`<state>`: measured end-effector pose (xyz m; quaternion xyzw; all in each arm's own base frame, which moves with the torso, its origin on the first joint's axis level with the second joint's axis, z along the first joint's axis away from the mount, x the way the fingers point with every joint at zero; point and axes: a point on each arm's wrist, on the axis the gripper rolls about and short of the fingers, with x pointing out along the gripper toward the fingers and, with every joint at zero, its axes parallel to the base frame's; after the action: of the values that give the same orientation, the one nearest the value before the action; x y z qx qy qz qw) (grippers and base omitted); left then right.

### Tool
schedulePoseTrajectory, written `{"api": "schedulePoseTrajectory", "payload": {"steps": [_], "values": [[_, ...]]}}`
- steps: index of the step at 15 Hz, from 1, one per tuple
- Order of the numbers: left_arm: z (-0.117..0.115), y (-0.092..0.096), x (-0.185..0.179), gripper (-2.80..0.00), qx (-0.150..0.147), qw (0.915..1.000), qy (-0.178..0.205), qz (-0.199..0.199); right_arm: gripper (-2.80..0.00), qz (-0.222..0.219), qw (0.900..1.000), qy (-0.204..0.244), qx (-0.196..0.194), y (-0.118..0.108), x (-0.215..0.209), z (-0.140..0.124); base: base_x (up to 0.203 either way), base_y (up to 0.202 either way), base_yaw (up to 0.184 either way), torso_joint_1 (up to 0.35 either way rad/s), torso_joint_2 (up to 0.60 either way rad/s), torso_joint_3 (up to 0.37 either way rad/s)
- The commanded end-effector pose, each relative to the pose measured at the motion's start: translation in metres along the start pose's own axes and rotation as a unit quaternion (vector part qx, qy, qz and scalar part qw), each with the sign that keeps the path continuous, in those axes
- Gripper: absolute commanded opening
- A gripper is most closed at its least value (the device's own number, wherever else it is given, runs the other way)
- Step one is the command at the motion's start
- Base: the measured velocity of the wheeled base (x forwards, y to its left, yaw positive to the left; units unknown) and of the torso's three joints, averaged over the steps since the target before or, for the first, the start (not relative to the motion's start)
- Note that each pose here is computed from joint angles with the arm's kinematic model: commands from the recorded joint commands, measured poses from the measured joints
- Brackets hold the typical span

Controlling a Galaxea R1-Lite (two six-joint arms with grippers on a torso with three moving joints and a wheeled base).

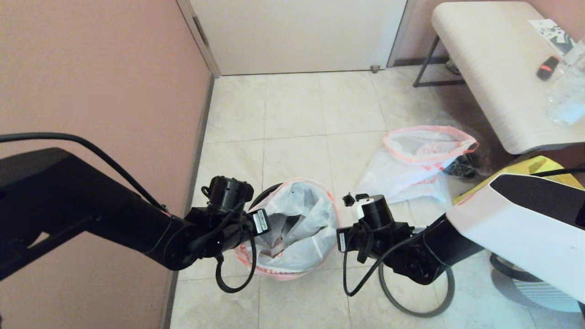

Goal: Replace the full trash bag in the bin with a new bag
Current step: Put the new garbage bag on the trash can

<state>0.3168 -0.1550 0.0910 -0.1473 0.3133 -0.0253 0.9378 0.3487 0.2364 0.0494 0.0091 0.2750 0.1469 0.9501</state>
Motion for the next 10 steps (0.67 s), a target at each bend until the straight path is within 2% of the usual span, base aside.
{"api": "schedulePoseTrajectory", "payload": {"steps": [1,2,3,6,7,8,10], "values": [[0.008,0.009,0.0,-2.8,0.034,0.9993,-0.006,0.013,-2.8,0.0,1.0,-0.002,0.002,-0.001,-0.003,0.001,0.0,0.0,0.0,0.0,0.0,0.0],[0.014,0.018,-0.001,-2.8,0.073,0.997,-0.007,0.025,-2.8,0.0,1.0,-0.001,0.001,0.0,-0.004,0.0,0.0,0.0,0.0,0.0,0.0,0.0],[0.022,0.022,-0.001,-2.8,0.099,0.9946,-0.014,0.03,-2.8,0.002,1.0,-0.001,0.002,0.001,-0.004,-0.001,0.0,0.0,0.0,0.0,0.0,0.0],[0.049,0.017,-0.006,-2.79,0.163,0.9847,-0.055,0.026,-2.8,0.003,1.0,-0.008,0.005,0.0,-0.003,-0.002,0.0,0.0,0.0,0.0,0.0,0.0],[0.055,0.015,-0.007,0.0,0.181,0.9809,-0.067,0.024,-2.8,0.003,1.0,-0.007,0.013,0.001,-0.003,-0.003,0.0,0.0,0.0,0.0,0.0,0.0],[0.059,0.013,-0.007,0.0,0.199,0.9773,-0.069,0.019,-2.8,0.004,1.0,-0.008,0.018,0.001,-0.003,-0.002,0.0,0.0,0.0,0.0,0.0,0.0],[0.065,0.015,-0.002,0.0,0.258,0.9635,-0.07,0.019,-2.8,0.009,0.999,-0.01,0.038,0.006,-0.005,0.001,0.0,0.0,0.0,0.0,0.0,0.0]]}}
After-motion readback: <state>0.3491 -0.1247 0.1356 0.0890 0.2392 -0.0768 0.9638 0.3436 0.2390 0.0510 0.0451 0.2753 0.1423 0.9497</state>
